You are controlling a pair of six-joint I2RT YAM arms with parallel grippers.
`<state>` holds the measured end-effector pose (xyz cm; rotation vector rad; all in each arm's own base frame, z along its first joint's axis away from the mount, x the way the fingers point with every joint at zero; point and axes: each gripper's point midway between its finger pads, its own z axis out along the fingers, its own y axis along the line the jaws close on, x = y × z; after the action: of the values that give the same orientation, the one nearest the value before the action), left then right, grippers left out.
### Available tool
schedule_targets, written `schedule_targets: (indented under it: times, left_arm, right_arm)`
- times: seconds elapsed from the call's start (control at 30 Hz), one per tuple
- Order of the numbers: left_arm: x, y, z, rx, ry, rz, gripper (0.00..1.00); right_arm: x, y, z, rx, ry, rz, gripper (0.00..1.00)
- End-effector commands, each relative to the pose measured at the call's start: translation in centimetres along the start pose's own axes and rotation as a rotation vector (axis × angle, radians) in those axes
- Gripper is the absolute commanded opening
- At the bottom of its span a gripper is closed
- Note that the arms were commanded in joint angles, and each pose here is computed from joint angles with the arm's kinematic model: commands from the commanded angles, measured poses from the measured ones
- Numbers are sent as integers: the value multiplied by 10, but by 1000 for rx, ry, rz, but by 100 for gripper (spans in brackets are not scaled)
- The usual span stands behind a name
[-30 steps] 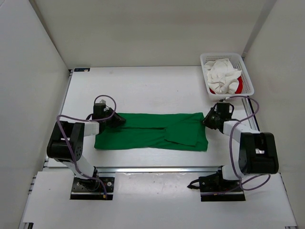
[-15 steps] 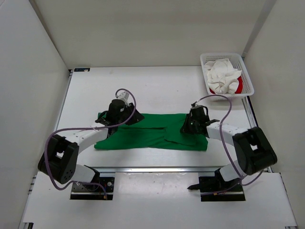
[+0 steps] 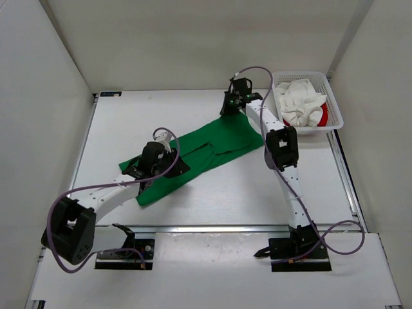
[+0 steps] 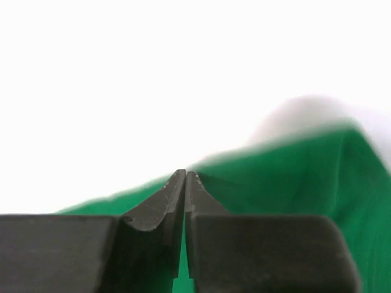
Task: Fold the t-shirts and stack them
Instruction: Rotate the tshirt 90 degrees
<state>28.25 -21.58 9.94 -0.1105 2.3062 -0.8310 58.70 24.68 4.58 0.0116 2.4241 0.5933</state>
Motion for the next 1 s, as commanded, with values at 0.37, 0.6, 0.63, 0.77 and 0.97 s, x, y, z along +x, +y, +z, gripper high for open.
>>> schedule_targets:
  times: [0.37, 0.6, 0.63, 0.77, 0.97]
  left_arm:
    - [1, 24, -18, -72, -40, 20, 36]
    - [6, 8, -11, -31, -28, 30, 36]
    - [12, 9, -10, -30, -9, 32, 36]
    - [5, 7, -9, -23, -29, 28, 36]
    - [6, 5, -4, -8, -7, 36, 36]
  right_arm:
    - [94, 107, -212, -271, -155, -141, 18]
    - [140, 1, -186, -65, -63, 9, 0]
    - [145, -17, -181, -29, -51, 29, 0]
    - [161, -59, -167, 68, -2, 91, 0]
    - [153, -90, -132, 118, 57, 168, 0]
